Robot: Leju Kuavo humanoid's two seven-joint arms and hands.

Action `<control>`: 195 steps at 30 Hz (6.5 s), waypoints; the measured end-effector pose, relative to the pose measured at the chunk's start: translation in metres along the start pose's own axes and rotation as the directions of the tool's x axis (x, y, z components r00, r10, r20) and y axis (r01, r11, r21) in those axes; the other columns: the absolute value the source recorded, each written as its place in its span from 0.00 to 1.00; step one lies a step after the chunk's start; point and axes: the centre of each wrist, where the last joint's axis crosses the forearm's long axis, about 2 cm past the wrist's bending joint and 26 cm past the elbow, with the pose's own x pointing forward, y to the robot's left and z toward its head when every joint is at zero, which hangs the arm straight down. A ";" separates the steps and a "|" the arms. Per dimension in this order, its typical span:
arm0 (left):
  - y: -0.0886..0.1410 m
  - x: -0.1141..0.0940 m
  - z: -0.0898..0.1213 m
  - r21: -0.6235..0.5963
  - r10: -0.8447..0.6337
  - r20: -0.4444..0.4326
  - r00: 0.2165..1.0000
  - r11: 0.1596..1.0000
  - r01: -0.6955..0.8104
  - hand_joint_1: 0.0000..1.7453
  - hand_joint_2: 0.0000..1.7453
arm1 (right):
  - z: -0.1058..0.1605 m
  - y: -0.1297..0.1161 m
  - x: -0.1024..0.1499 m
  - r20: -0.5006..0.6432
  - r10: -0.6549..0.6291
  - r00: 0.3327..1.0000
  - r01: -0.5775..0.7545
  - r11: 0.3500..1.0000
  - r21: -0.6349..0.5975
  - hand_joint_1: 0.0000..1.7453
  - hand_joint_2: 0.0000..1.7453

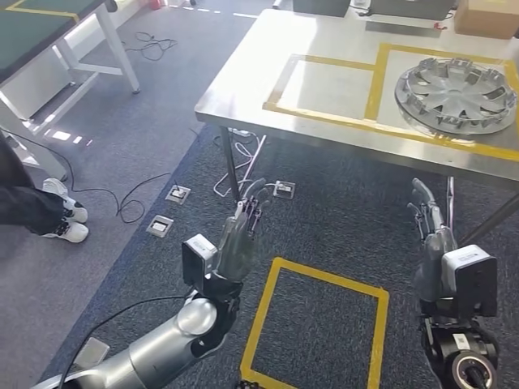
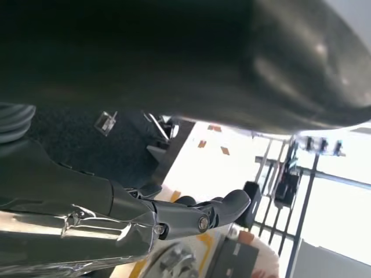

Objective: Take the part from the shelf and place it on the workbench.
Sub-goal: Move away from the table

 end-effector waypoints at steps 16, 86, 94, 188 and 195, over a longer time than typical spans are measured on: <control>-0.001 -0.001 0.003 0.001 0.000 -0.005 1.000 1.000 0.000 0.00 0.00 | 0.000 0.001 0.000 -0.001 0.002 1.000 -0.002 1.000 0.006 0.00 0.00; -0.001 0.001 0.002 0.002 0.000 -0.001 1.000 1.000 0.000 0.00 0.00 | 0.000 0.004 -0.002 0.000 -0.022 1.000 0.022 0.999 0.029 0.00 0.00; 0.001 0.001 0.003 0.009 -0.003 -0.006 1.000 1.000 0.004 0.00 0.00 | 0.002 0.005 -0.004 -0.006 -0.029 1.000 0.029 0.999 0.026 0.00 0.00; 0.002 0.003 -0.003 0.024 -0.008 0.010 1.000 1.000 0.008 0.00 0.00 | 0.003 0.005 -0.010 -0.009 -0.029 1.000 0.029 0.999 0.032 0.00 0.00; 0.002 0.003 -0.005 0.024 -0.008 0.015 1.000 1.000 0.008 0.00 0.00 | 0.002 0.005 -0.008 -0.002 -0.030 1.000 0.030 0.999 0.033 0.00 0.00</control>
